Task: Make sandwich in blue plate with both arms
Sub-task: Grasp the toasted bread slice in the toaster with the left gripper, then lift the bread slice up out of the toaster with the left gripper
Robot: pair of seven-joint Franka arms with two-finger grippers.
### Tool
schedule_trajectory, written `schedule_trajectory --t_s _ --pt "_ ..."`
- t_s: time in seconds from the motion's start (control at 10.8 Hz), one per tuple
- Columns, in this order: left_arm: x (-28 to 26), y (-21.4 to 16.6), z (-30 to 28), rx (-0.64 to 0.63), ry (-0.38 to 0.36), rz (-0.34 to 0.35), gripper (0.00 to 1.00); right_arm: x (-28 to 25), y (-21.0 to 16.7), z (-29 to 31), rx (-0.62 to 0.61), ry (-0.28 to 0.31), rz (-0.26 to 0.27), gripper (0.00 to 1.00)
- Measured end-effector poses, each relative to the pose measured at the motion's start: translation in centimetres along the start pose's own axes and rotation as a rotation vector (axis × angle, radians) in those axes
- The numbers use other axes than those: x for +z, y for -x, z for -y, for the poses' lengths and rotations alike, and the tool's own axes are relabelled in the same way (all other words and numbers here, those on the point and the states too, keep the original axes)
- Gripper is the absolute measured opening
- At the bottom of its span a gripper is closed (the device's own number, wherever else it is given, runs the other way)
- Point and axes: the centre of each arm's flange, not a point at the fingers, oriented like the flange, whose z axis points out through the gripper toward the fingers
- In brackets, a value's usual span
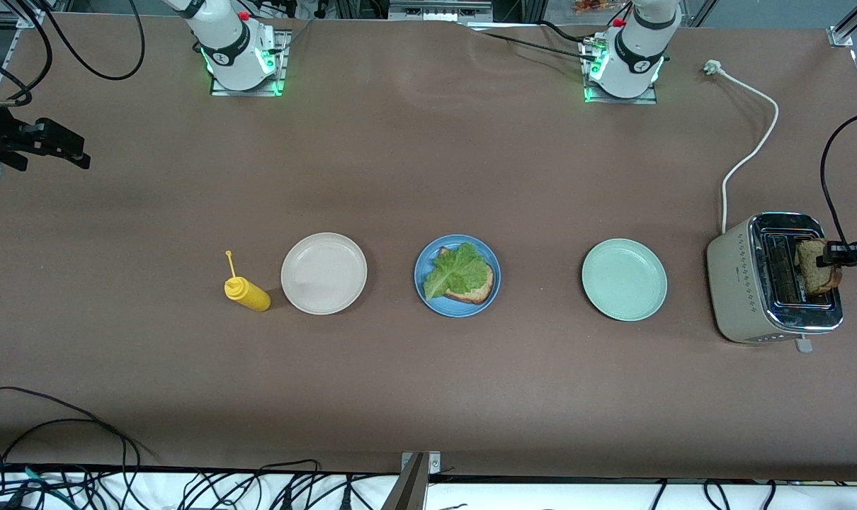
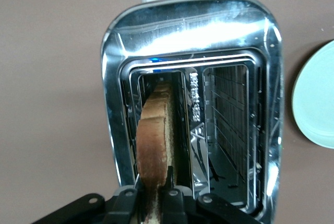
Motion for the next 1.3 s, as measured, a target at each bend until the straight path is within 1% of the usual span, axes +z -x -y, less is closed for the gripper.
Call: schedule_trajectory --t_s 0.09,0.28,0.56,0.65,0.83,1.02,1.11,1.2,1.3 --pt "-1.0 0.1 -0.3 0.002 0.002 0.006 0.1 0.0 0.0 0.0 0.0 0.0 0.0 1.0" --pt "-4.1 0.6 -1.5 0.01 0.0 0.007 0.1 0.0 0.0 0.0 0.0 0.0 0.0 1.0" --pt "-10.3 1.4 -5.2 0.051 0.0 0.018 0.1 0.0 0.0 0.1 -0.001 0.0 0.0 1.0" --pt "-12.4 1.1 -7.1 0.082 0.002 0.015 0.1 0.0 0.0 0.1 -0.001 0.0 0.0 1.0" --pt "-15.7 0.0 -12.8 0.177 0.007 -0.005 0.1 0.0 0.0 0.1 -0.002 0.0 0.001 1.0" --pt "-17.1 -1.1 -19.4 0.291 0.02 -0.024 0.1 0.0 0.0 0.1 -0.003 0.0 0.001 1.0" --pt "-17.0 -1.6 -22.8 0.346 0.061 -0.031 0.1 0.0 0.0 0.2 -0.003 0.0 0.001 1.0" --pt "-16.3 -2.1 -26.1 0.397 0.119 -0.026 0.1 0.0 0.0 0.2 -0.003 0.001 0.002 1.0" --pt "-14.9 -2.9 -29.4 0.444 0.191 -0.011 0.1 0.0 0.0 0.2 -0.003 0.001 0.003 1.0"
